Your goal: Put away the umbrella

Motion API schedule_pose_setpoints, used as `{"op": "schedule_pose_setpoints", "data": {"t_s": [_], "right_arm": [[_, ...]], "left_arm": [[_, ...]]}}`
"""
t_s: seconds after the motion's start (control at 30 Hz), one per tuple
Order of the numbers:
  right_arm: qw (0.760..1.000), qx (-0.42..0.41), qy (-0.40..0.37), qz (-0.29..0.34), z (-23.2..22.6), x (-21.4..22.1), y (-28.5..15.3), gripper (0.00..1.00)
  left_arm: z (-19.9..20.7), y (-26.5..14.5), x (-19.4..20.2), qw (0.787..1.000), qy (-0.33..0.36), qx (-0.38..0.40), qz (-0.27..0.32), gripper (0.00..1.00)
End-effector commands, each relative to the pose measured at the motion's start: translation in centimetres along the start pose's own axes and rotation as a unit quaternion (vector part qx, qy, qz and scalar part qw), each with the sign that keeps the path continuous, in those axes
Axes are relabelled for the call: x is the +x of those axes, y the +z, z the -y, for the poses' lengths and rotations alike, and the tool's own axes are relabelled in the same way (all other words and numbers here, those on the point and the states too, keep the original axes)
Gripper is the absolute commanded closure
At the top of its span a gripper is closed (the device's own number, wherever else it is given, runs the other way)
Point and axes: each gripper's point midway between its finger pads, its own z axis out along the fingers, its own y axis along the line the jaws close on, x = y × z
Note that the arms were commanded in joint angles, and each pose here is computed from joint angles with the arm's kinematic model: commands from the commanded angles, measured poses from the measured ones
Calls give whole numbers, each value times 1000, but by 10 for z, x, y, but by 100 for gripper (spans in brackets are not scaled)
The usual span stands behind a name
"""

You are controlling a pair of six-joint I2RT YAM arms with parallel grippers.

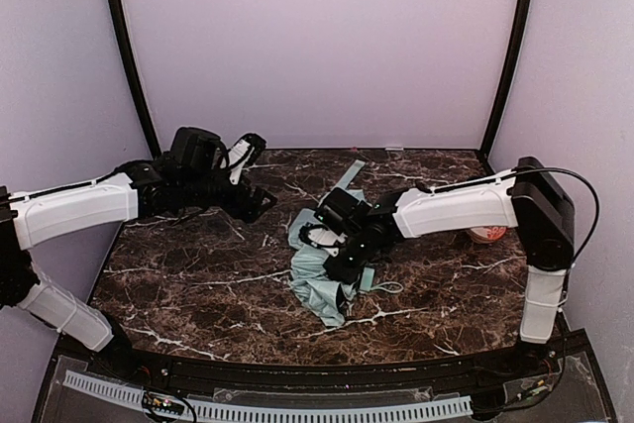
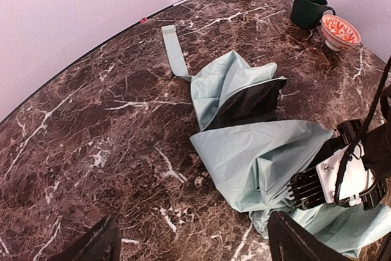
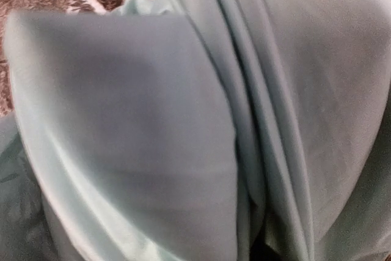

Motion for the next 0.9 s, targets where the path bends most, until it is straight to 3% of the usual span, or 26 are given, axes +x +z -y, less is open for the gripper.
{"op": "schedule_pose_setpoints", "data": {"t_s": [0.0, 0.2, 0.27, 0.37, 0.5, 0.6, 0.73, 0.87], "right_arm": [[999, -26, 20, 42, 6, -14, -24, 71], [995, -12, 54, 78, 45, -27, -46, 89], [993, 20, 74, 94, 71, -35, -58, 98], [981, 111, 107, 117, 127, -46, -86, 100], [940, 267, 159, 141, 218, -51, -147, 100], [902, 362, 160, 171, 260, -63, -203, 100], [852, 473, 134, 180, 288, -74, -259, 100], [823, 542, 111, 131, 281, -66, -253, 100]], "left_arm": [[15, -16, -14, 998, 16, 46, 39, 16], [18, -22, -17, 997, 27, 52, 55, 17], [18, -23, -17, 997, 29, 52, 56, 17], [18, -24, -18, 996, 30, 53, 58, 17], [17, -27, -20, 996, 33, 50, 62, 17], [17, -31, -22, 996, 37, 46, 67, 17], [14, -32, -21, 996, 40, 37, 68, 17], [12, -33, -21, 996, 43, 33, 69, 17]]}}
